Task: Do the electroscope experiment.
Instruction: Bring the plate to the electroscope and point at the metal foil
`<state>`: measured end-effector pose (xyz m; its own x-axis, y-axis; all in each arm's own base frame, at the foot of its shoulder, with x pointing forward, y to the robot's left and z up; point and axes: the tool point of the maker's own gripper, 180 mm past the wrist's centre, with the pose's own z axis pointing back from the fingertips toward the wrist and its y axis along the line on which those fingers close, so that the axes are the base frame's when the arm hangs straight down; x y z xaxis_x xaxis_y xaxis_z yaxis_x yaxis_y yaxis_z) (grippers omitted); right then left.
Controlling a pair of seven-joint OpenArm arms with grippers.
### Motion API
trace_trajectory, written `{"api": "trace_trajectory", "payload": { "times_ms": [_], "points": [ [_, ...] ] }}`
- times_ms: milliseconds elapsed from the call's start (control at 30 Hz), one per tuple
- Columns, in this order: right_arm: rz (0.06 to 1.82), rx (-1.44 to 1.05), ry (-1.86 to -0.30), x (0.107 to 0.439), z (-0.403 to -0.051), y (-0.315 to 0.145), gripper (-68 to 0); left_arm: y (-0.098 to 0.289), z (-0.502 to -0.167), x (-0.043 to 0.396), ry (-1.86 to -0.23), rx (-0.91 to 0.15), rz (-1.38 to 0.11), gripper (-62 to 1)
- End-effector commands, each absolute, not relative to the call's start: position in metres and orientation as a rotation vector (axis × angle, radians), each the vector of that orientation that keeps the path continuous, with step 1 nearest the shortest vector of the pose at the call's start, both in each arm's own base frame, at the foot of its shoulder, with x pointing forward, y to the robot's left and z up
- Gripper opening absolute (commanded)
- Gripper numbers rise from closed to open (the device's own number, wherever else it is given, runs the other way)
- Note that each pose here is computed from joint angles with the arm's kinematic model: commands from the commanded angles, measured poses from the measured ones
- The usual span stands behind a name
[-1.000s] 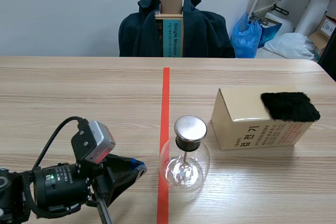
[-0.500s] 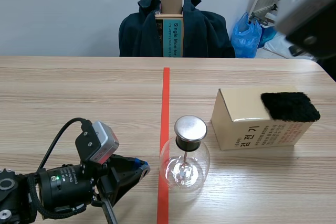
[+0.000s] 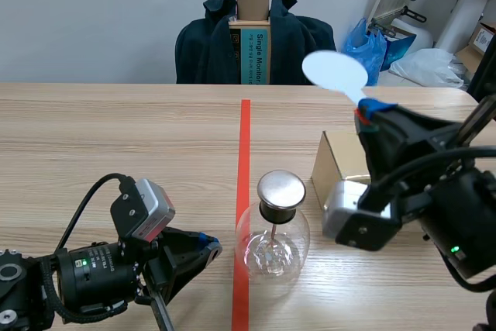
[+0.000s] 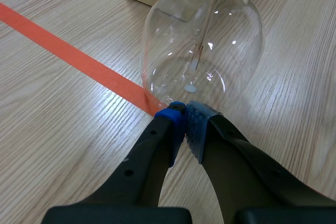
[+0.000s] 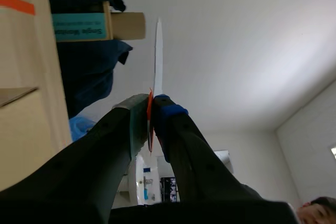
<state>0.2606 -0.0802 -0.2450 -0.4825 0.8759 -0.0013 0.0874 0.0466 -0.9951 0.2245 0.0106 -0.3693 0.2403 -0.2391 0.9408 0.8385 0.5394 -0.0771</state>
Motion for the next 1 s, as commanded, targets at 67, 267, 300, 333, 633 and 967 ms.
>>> {"api": "trace_trajectory", "payload": {
  "times_ms": [67,267,300,333,633,967],
  "points": [
    [1.531,-0.977,-1.676,0.256,-0.248,-0.081,-66.7,0.006,-0.36,0.227,-1.12,-0.688,-0.807,-59.2],
    [1.567,-0.948,-1.689,0.24,-0.263,-0.079,-66.7,0.006,-0.36,0.227,-1.12,-0.688,-0.807,-59.2],
    [1.577,-0.939,-1.695,0.236,-0.266,-0.077,-66.7,0.006,-0.36,0.227,-1.12,-0.688,-0.807,-59.2],
    [1.587,-0.931,-1.699,0.233,-0.269,-0.076,-66.7,0.006,-0.36,0.227,-1.12,-0.688,-0.807,-59.2],
    [1.649,-0.902,-1.687,0.212,-0.293,-0.076,-66.7,0.006,-0.36,0.227,-1.119,-0.688,-0.807,-59.2],
    [1.655,-0.913,-1.673,0.208,-0.302,-0.08,-66.7,0.006,-0.36,0.227,-1.12,-0.688,-0.807,-59.2]
  ]
}}
